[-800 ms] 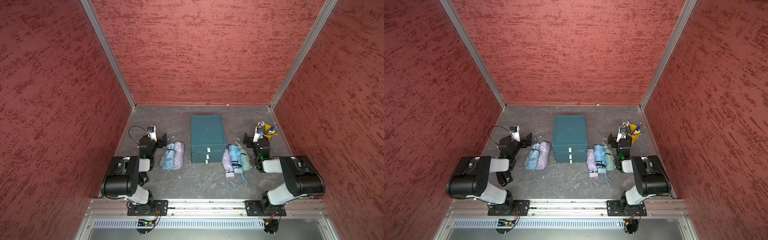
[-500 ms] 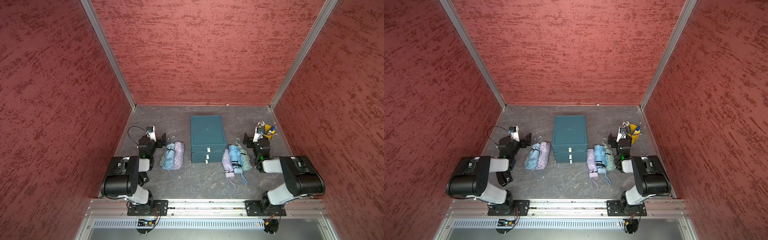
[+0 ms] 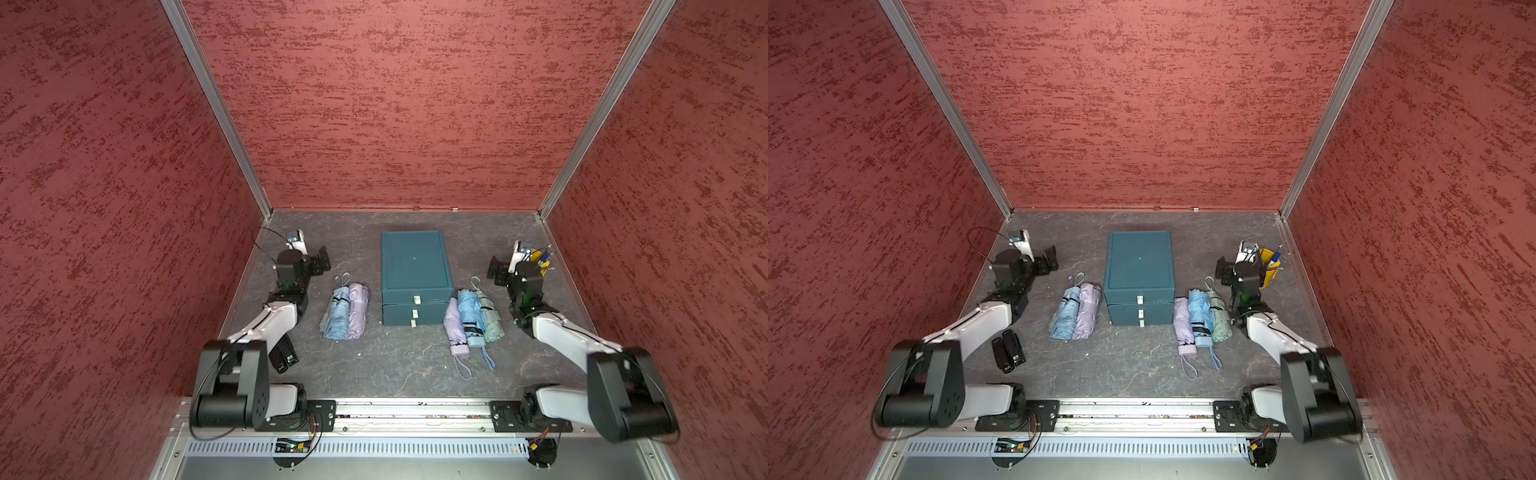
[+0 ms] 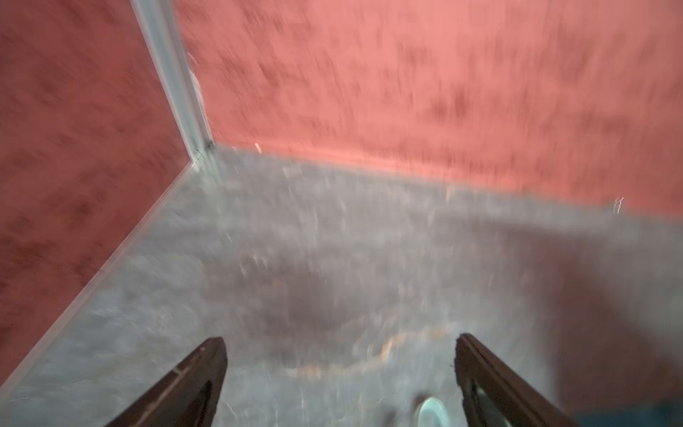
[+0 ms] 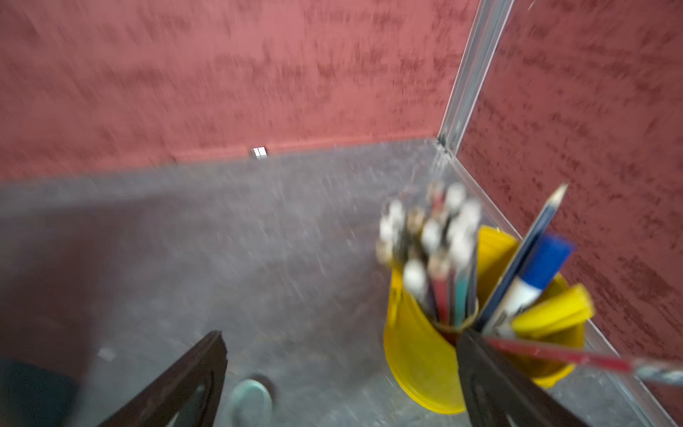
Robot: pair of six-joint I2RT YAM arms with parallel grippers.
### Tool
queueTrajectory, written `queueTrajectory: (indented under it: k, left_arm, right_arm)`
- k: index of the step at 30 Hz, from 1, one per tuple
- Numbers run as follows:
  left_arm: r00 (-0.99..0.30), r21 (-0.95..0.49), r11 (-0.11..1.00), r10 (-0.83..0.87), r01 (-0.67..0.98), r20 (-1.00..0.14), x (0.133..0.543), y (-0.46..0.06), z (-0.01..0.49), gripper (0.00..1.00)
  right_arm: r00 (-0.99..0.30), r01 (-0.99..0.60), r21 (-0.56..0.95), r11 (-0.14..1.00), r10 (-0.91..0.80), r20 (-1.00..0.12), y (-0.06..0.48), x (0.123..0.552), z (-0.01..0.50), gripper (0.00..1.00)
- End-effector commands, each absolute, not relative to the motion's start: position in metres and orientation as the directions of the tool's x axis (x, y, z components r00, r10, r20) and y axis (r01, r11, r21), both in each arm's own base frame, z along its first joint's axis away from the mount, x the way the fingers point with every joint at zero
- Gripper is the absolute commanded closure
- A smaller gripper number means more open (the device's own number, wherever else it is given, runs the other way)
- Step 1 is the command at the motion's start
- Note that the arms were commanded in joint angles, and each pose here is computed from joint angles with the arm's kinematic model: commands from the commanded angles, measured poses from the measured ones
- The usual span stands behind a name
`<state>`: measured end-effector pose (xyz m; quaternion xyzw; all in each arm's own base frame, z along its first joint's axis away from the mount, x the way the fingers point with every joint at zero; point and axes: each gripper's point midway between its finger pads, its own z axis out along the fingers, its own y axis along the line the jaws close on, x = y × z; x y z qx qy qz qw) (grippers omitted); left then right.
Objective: Place the umbrella in the drawer by color
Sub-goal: Open the drawer in the storage box.
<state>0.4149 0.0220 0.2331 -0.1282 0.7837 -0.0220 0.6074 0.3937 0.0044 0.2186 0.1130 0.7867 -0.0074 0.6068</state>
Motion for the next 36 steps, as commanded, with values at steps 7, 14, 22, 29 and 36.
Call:
queueTrajectory:
  k: [7, 14, 22, 29, 36]
  left_arm:
    - [-0.4, -0.437, 0.889, -0.454, -0.139, -0.797, 0.313, -0.064, 0.278, 0.13]
    - [-0.469, -0.282, 0.938, -0.161, 0.201, -0.868, 0.256, -0.182, 0.306, 0.09]
    - [-0.659, -0.373, 0.893, -0.123, 0.253, -0.742, 0.246, -0.212, 0.298, 0.07]
    - [-0.742, -0.515, 0.819, -0.177, 0.253, -0.647, 0.249, -0.222, 0.276, 0.1]
    - [-0.76, -0.525, 0.812, -0.166, 0.256, -0.628, 0.26, -0.223, 0.262, 0.2]
  right_arm:
    - [-0.527, 0.422, 0.285, 0.86, 0.489, -0.695, 0.02, 0.304, 0.215, 0.13]
    - [-0.668, 0.313, 0.114, 0.943, 0.304, -0.68, 0.073, 0.253, 0.282, 0.04]
    - [-0.7, -0.023, 0.234, 0.972, 0.151, -0.698, 0.16, 0.191, 0.29, 0.15]
    - [-0.767, -0.213, 0.212, 0.954, -0.029, -0.641, 0.253, 0.161, 0.246, 0.15]
    - [-0.752, -0.281, 0.195, 0.94, -0.089, -0.653, 0.303, 0.174, 0.232, 0.21]
